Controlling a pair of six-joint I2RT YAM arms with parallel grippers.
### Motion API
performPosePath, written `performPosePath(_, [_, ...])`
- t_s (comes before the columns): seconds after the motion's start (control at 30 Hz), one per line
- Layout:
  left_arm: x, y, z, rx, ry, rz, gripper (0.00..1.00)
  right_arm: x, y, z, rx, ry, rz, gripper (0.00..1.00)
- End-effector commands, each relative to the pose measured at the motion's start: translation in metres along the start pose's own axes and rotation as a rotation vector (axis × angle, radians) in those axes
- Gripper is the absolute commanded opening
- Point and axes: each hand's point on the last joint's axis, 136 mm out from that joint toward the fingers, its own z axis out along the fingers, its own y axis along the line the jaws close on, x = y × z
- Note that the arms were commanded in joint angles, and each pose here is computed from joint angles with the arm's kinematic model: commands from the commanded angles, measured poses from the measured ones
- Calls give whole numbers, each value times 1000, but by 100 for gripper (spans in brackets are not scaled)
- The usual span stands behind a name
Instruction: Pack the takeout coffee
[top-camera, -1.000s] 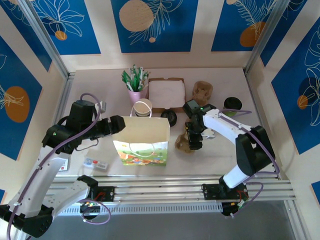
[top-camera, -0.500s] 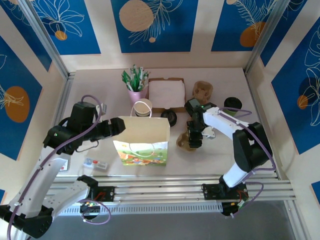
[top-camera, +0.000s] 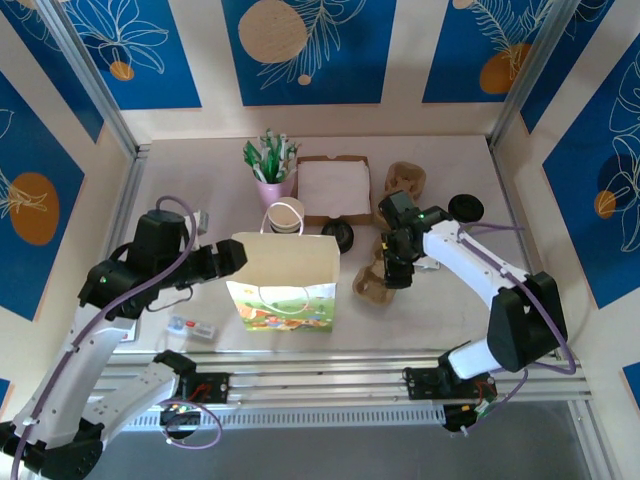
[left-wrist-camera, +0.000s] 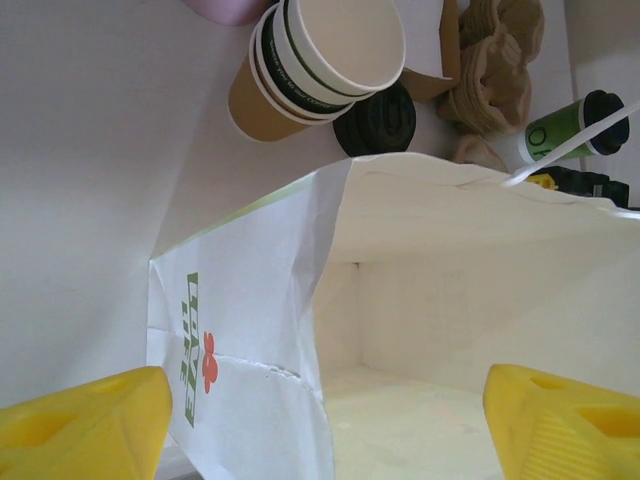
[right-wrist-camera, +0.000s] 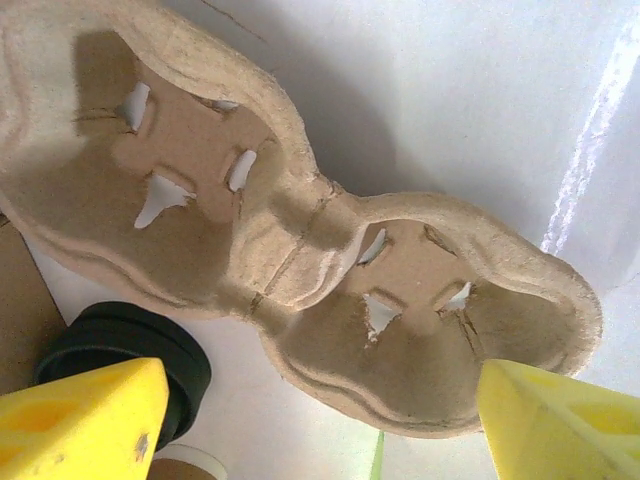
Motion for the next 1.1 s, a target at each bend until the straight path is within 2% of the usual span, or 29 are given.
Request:
performPosePath(0.0, [8, 4, 2, -6, 19, -2, 81, 2, -18, 10, 67, -22, -8, 81])
performPosePath(0.23, [11, 4, 1, 1, 20, -14, 81, 12, -16, 33, 126, -36, -14, 81])
performPosePath(0.37, [15, 8, -2, -8, 21, -14, 81, 5, -24, 41, 136, -65, -3, 81])
performPosePath(0.63, [17, 11, -2, -16, 18, -11, 81, -35, -43, 27, 112, -195, -13, 81])
performPosePath(0.93, [19, 14, -3, -20, 12, -17, 81, -72, -47, 5, 40, -221, -96, 82])
performPosePath(1.07, [21, 16, -3, -21, 11, -26, 81, -78, -47, 9, 2, -167, -92, 82])
